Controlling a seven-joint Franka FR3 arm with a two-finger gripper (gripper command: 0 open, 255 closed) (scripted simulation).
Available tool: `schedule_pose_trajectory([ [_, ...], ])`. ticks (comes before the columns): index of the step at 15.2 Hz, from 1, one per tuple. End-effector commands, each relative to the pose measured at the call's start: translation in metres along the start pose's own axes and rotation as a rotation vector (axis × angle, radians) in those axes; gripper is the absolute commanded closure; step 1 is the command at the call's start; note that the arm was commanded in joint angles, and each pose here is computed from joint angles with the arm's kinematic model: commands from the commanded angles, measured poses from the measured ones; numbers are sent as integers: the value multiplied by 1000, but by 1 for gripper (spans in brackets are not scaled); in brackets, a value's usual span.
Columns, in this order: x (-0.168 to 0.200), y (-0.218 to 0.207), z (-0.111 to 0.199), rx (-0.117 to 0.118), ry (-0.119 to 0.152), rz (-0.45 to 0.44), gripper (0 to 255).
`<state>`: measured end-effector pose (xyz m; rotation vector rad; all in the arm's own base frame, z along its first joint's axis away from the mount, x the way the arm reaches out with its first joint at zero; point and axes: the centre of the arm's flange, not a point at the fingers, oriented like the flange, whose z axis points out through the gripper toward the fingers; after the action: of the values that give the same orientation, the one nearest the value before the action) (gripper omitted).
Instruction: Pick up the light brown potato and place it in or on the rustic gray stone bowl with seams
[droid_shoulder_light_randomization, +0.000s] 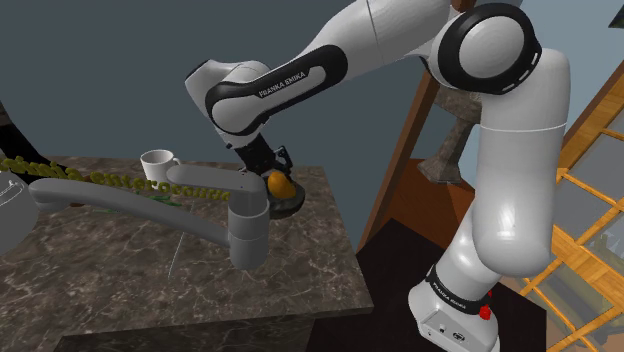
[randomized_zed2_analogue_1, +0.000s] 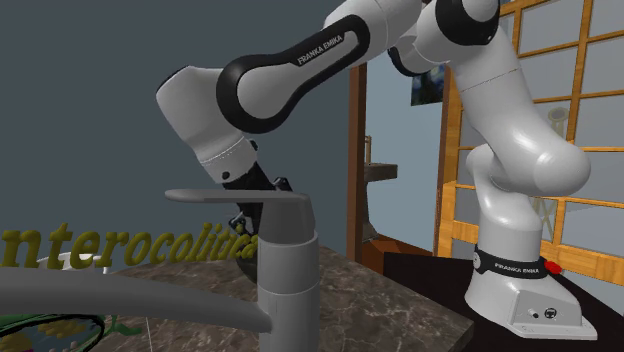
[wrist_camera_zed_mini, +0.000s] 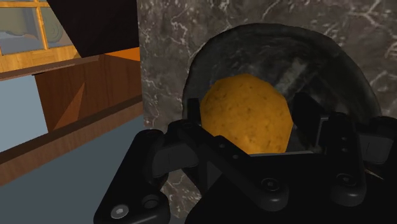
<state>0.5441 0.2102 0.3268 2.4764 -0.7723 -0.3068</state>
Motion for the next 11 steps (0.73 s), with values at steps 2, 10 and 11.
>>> schedule_pose_trajectory([
  [2, 1, -4, 4, 1, 0, 0, 255],
  [10, 1, -4, 4, 1, 0, 0, 0],
  [11, 1, -4, 4, 1, 0, 0, 0],
])
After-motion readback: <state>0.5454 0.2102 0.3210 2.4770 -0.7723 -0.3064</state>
